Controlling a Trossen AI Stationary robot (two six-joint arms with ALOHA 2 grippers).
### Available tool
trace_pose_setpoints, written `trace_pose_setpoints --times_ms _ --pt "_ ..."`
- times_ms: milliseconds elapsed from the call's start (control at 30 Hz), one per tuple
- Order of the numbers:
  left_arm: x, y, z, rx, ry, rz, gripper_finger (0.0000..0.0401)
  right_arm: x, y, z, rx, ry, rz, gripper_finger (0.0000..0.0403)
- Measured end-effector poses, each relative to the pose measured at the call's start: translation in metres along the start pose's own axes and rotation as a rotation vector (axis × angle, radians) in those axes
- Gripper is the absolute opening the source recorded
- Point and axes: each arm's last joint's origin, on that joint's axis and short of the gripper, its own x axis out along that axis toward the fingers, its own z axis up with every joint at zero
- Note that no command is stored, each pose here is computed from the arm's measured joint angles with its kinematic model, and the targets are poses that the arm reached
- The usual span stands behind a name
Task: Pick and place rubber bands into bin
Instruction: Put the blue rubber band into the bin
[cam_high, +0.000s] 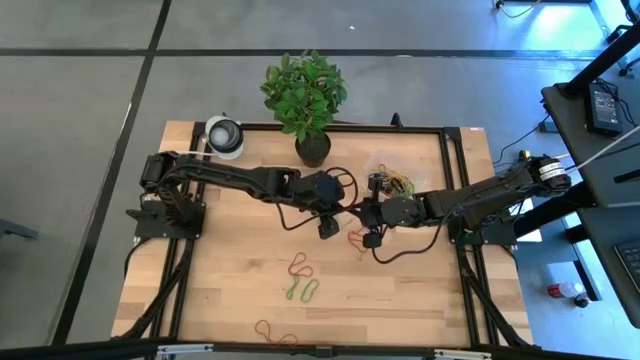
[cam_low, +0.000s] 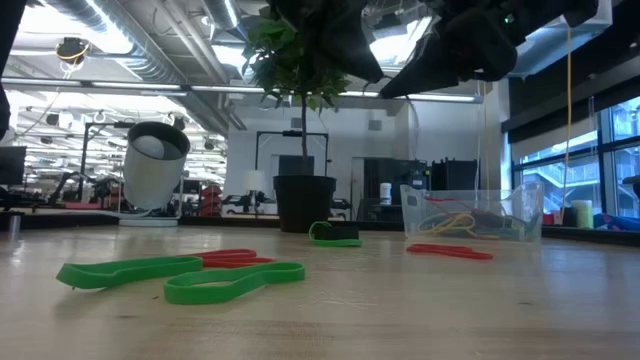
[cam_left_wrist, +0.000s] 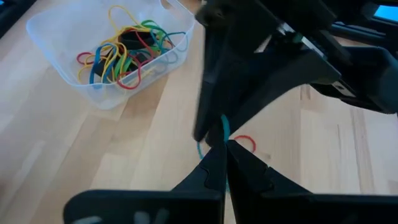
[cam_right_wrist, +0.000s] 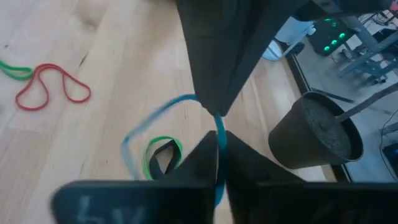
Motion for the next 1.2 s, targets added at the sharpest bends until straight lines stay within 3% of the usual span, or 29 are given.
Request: trace_pose_setpoints --times_ms 67,300,533,633,767,900,1033,1200 --pt "0.000 0.000 0.000 0.000 0.000 0.000 0.0002 0.000 0.000 0.000 -0.001 -0.001 0.000 0.0012" --pt "0.000 0.000 0.000 -0.002 -0.003 0.011 0.0008 0.000 0.000 0.000 0.001 0.000 -0.001 0.0004" --pt "-0.001 0.002 -0.003 -0.003 0.023 0.046 0.0045 0.000 0.000 0.000 0.018 0.000 0.000 0.0003" --pt "-0.014 0.008 -0.004 -0.002 0.066 0.078 0.0064 0.000 -0.001 0.000 0.059 0.002 -0.003 0.0003" --pt "-0.044 0.014 -0.004 -0.005 0.107 0.106 0.0077 0.000 -0.009 -0.001 0.176 0.010 -0.026 0.0002" --pt "-0.074 0.012 -0.009 0.032 0.058 0.166 0.0072 -0.007 -0.028 -0.001 0.332 -0.002 -0.072 0.0002" --pt "-0.098 0.011 -0.033 0.068 0.006 0.179 0.0050 -0.019 -0.050 -0.003 0.504 -0.002 -0.140 0.0001" --pt "-0.127 0.015 -0.075 0.067 -0.148 0.116 0.0009 -0.038 -0.074 -0.014 0.677 0.049 -0.246 0.0001"
